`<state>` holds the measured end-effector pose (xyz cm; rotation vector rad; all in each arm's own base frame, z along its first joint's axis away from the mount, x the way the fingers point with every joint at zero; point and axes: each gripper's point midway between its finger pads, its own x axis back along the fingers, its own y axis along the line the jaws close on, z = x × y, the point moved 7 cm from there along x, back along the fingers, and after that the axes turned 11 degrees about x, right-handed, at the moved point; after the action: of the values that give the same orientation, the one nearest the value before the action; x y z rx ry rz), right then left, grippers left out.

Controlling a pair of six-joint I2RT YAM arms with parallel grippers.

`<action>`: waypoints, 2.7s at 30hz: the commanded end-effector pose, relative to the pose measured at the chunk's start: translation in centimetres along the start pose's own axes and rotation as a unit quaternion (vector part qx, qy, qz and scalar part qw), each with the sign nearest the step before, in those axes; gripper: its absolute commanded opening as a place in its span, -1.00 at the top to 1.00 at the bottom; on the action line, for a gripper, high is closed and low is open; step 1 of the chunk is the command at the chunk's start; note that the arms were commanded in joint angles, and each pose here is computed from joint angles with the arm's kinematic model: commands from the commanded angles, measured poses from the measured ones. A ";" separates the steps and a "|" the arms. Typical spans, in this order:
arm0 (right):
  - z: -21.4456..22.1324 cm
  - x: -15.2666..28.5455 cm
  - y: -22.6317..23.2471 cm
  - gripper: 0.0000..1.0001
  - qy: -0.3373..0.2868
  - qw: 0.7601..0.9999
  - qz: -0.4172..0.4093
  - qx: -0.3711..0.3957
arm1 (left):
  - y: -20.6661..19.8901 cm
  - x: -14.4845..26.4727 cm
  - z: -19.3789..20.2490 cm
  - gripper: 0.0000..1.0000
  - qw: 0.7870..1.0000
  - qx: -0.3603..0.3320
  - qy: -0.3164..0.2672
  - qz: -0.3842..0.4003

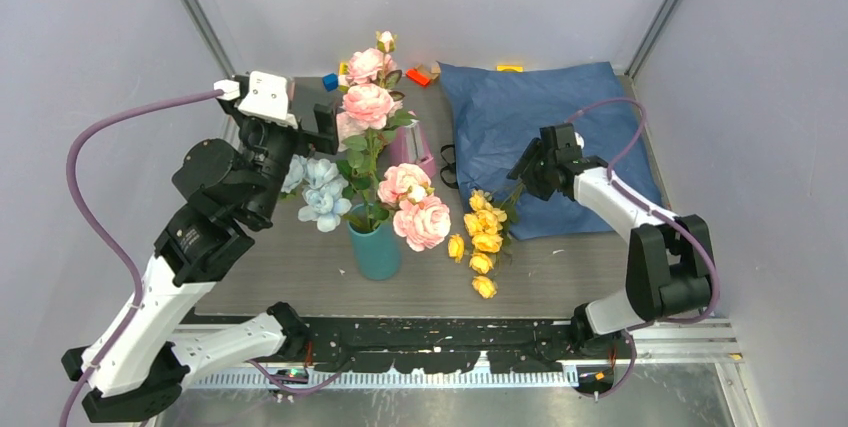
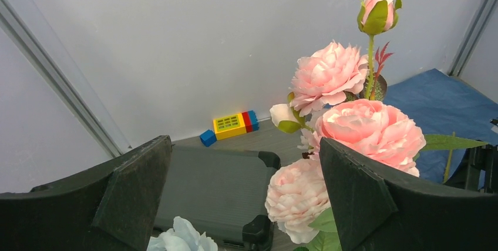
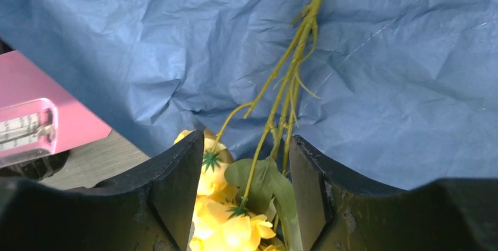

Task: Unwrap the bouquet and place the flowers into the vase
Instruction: Pick up the fake flower from the wrapping paper.

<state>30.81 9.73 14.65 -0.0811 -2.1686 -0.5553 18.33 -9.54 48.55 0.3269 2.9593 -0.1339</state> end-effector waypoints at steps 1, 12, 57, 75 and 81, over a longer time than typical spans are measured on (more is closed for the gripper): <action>-1.1 -1.2 -0.2 -0.25 -0.038 0.999 0.016 -0.033 | 0.2 0.5 -0.3 -0.99 1.000 0.013 -0.009 0.006; 0.1 -2.9 -1.9 -0.34 -0.043 0.996 0.059 -0.042 | 0.5 0.9 -0.7 -0.99 1.000 0.017 -0.016 0.006; 0.0 -6.3 -1.2 0.88 -0.057 0.993 0.032 -0.102 | 0.1 0.9 -1.4 -0.99 0.999 0.022 -0.010 0.020; -3.1 1.2 1.2 1.00 -0.128 0.988 -0.041 -0.072 | -1.7 0.6 -1.1 -0.93 0.994 -0.013 0.056 0.095; -4.1 5.6 2.1 1.00 -0.152 0.985 -0.072 -0.033 | -3.2 0.3 -1.2 -0.93 0.985 -0.030 0.069 0.157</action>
<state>31.57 9.38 18.38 -0.1194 -2.3854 -0.7736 17.62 -11.52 49.18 0.6515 3.0333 -0.0175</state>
